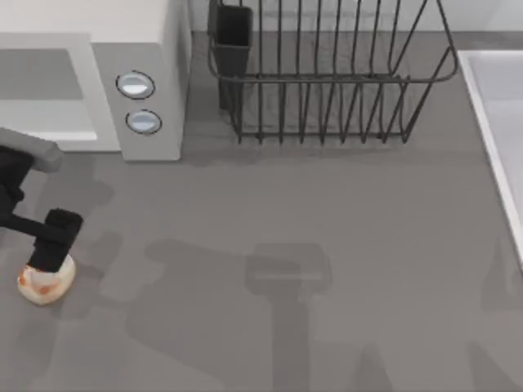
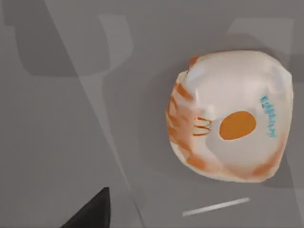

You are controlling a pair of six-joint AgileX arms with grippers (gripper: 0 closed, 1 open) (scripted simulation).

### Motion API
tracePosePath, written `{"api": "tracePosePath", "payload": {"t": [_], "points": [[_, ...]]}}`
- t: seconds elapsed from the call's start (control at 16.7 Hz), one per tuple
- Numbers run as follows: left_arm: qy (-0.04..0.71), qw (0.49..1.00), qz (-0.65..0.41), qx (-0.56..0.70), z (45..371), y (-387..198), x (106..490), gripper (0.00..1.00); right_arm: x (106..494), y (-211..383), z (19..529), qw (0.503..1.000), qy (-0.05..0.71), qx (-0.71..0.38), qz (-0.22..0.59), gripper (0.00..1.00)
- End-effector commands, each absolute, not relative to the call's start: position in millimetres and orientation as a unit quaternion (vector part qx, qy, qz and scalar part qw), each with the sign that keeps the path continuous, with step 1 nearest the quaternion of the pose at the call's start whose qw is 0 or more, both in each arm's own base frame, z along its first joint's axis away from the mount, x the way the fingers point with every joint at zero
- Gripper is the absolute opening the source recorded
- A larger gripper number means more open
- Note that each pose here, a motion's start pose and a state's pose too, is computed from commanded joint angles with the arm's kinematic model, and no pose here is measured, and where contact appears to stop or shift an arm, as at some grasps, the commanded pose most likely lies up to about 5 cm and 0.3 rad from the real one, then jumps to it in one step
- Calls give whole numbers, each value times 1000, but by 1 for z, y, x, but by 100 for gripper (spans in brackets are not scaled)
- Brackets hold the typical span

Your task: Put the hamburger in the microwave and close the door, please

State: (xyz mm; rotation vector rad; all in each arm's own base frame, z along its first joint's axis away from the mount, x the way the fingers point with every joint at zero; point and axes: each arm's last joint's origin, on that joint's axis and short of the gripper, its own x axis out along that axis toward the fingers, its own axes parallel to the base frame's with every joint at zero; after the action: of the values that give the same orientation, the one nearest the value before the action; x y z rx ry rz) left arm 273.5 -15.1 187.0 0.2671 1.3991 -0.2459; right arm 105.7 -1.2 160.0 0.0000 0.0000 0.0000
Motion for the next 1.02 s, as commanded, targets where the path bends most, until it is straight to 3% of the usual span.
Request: {"api": "tracePosePath", "payload": {"t": [0.3,0.72,1.02], "points": [[691,696,-138,139,172,-22,305,100,106,-1,160,1000,0,0,0,100],[693,694,-138,139,171,-21,306,100,106,-1,160,1000,0,0,0,100],[691,695,-139,140,129,-22,309,100,106,-1,160,1000,0,0,0,100]]}}
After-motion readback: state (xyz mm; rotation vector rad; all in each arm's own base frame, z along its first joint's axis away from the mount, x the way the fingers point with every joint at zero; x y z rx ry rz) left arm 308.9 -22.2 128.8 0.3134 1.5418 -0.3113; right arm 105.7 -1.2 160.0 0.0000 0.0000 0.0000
